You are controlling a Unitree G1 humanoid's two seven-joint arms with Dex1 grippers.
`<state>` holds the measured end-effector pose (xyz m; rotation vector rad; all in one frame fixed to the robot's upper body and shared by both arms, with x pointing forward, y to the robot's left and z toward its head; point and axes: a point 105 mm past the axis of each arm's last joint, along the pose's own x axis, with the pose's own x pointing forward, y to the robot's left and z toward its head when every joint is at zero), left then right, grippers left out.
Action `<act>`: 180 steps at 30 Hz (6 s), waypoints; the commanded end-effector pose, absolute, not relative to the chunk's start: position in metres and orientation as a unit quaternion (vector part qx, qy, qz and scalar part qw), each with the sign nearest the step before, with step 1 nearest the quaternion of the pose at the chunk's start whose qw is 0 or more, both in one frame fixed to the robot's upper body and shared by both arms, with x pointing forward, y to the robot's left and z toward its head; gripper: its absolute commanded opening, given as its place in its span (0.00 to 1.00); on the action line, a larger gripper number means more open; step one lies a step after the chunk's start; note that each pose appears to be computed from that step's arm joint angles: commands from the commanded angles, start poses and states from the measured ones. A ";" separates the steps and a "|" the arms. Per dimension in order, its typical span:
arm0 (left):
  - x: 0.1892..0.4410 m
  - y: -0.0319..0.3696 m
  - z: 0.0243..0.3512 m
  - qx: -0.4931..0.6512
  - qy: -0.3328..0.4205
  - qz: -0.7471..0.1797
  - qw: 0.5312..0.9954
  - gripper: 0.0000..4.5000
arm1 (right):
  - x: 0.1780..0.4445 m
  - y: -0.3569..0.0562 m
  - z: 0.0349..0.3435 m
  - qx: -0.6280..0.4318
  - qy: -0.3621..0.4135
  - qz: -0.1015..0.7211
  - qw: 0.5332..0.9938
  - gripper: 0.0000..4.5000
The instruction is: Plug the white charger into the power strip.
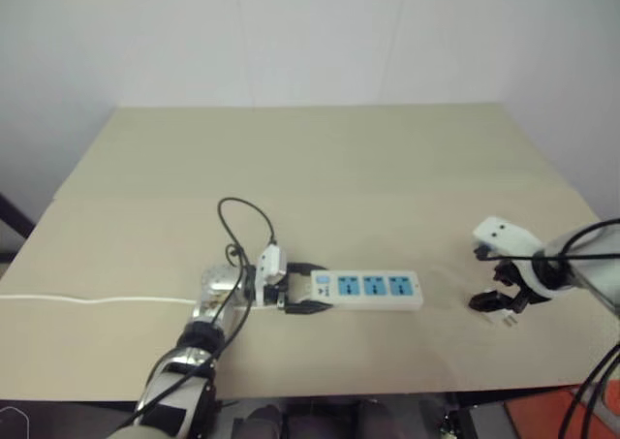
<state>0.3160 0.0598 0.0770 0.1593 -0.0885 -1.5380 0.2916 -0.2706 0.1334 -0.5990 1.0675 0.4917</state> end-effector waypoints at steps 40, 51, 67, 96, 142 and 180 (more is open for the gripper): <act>0.311 0.057 0.070 0.059 -0.030 -0.692 0.719 0.73 | 0.300 -0.266 0.153 -0.302 0.478 0.221 0.795 0.25; 0.312 0.061 0.072 0.056 -0.024 -0.691 0.720 0.73 | 0.338 -0.183 0.225 -0.215 0.195 0.347 0.892 0.25; 0.312 0.064 0.069 0.072 -0.008 -0.679 0.730 0.73 | 0.335 -0.118 0.235 -0.002 -0.099 0.563 0.820 0.25; 0.308 0.076 0.070 0.087 0.006 -0.677 0.731 0.73 | 0.319 -0.084 0.161 -0.004 -0.112 0.679 0.726 0.25; 0.309 0.074 0.072 0.083 0.005 -0.681 0.727 0.73 | 0.319 -0.099 0.123 0.005 -0.070 0.676 0.734 0.25; 0.308 0.074 0.074 0.078 0.004 -0.683 0.726 0.73 | 0.314 -0.102 0.077 -0.004 -0.006 0.674 0.739 0.25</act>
